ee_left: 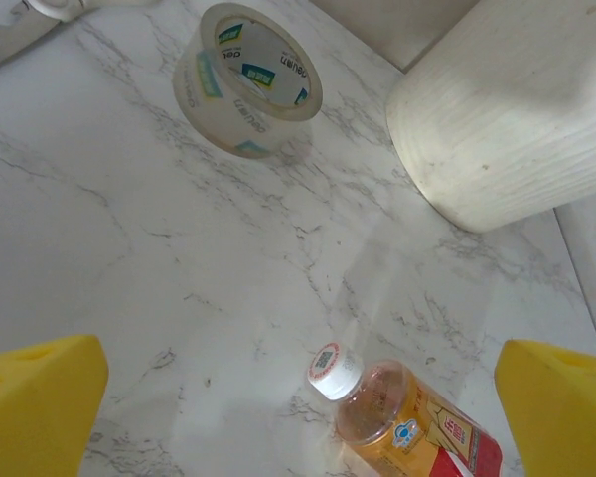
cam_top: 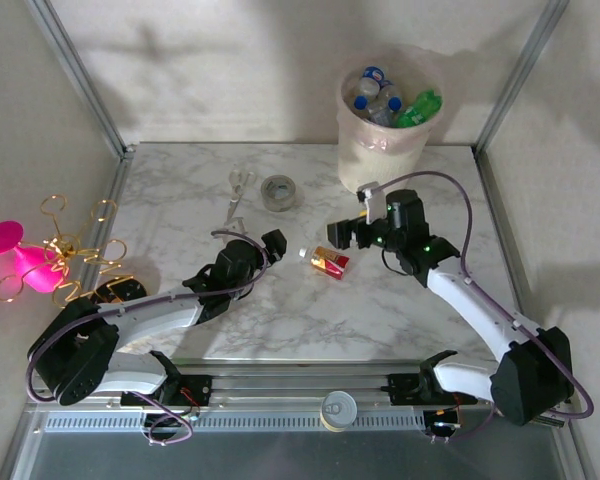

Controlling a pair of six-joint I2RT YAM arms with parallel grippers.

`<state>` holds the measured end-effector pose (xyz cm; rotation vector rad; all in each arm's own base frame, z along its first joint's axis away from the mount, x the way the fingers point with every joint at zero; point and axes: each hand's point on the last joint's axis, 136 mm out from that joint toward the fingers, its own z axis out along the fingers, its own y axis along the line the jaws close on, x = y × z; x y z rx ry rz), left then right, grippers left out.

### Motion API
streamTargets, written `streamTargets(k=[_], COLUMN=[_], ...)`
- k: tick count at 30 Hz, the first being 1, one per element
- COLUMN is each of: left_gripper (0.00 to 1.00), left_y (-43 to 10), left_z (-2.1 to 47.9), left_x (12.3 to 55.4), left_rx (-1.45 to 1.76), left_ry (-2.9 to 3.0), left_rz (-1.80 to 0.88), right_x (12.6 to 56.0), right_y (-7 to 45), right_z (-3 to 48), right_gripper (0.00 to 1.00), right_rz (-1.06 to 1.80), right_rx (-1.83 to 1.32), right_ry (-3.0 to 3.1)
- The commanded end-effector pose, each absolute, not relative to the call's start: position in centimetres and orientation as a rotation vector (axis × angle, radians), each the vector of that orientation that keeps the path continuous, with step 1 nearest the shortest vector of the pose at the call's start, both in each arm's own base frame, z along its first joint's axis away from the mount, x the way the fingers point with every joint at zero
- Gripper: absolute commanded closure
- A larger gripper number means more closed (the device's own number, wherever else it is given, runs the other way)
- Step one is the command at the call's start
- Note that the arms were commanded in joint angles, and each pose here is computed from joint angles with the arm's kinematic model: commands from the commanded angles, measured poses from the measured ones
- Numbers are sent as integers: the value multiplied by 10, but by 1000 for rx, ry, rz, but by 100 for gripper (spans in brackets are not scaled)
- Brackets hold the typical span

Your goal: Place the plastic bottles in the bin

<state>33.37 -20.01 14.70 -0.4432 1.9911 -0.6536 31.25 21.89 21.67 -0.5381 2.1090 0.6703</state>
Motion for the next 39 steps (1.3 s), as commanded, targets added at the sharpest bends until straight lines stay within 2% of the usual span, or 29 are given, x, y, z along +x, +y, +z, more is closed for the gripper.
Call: streamTargets(k=[1, 12, 23, 33, 39], left_gripper=[0, 1, 0, 0, 0], left_y=[-199, -169, -137, -133, -131], left_z=[155, 144, 136, 131, 131], left_x=[343, 349, 336, 334, 335], left_rx=[-497, -665, -753, -772, -775], left_ry=[1959, 1929, 1898, 1888, 1887], left_rz=[-698, -762, -748, -767, -765], right_x=[282, 287, 307, 303, 301], right_y=[229, 253, 248, 255, 256], right_z=[187, 127, 56, 26, 25], right_gripper=[1, 1, 1, 16, 33], right_rz=[682, 421, 138, 34, 49], right_rx=[-686, -932, -1029, -1100, -1103], right_ry=[2203, 2367, 2533, 2584, 2599])
